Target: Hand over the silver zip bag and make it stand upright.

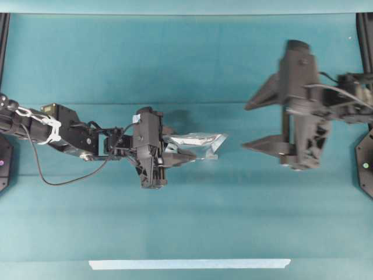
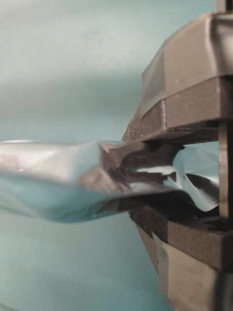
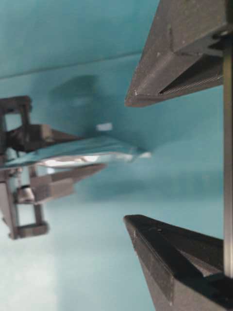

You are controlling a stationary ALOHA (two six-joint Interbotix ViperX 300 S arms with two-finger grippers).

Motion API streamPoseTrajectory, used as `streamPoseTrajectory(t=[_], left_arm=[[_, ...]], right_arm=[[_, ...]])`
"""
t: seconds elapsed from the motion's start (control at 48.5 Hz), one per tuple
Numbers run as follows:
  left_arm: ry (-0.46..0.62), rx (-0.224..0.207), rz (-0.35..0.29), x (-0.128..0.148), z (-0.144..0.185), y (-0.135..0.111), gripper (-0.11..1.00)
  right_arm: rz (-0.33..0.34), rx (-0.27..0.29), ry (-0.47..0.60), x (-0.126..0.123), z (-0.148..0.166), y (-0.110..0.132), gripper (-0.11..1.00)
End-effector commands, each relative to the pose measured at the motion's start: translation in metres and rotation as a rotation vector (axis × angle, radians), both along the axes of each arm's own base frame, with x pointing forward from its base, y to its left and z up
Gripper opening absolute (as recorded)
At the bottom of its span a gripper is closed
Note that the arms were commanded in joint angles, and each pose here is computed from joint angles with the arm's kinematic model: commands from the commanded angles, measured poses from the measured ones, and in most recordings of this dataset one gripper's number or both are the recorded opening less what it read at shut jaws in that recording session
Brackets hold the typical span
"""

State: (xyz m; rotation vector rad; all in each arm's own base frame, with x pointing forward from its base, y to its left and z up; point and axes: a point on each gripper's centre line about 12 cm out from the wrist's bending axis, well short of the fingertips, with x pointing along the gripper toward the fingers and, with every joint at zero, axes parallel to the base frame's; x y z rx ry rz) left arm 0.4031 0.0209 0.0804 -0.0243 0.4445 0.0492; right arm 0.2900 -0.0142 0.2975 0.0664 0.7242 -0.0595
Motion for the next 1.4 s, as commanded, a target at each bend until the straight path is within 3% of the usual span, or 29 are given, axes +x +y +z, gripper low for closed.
streamPoseTrajectory(t=[0.0, 0.371, 1.38], left_arm=[[-0.003, 0.002, -0.005, 0.0, 0.002, -0.002, 0.28], [-0.003, 0.002, -0.005, 0.0, 0.002, -0.002, 0.28], [-0.005, 0.002, -0.005, 0.0, 0.003, -0.002, 0.28]], right_arm=[[-0.004, 0.003, -0.039, -0.011, 0.007, 0.001, 0.91], [-0.006, 0.004, -0.071, -0.038, 0.005, 0.002, 0.9], [-0.021, 0.001, -0.121, -0.033, 0.004, -0.002, 0.9]])
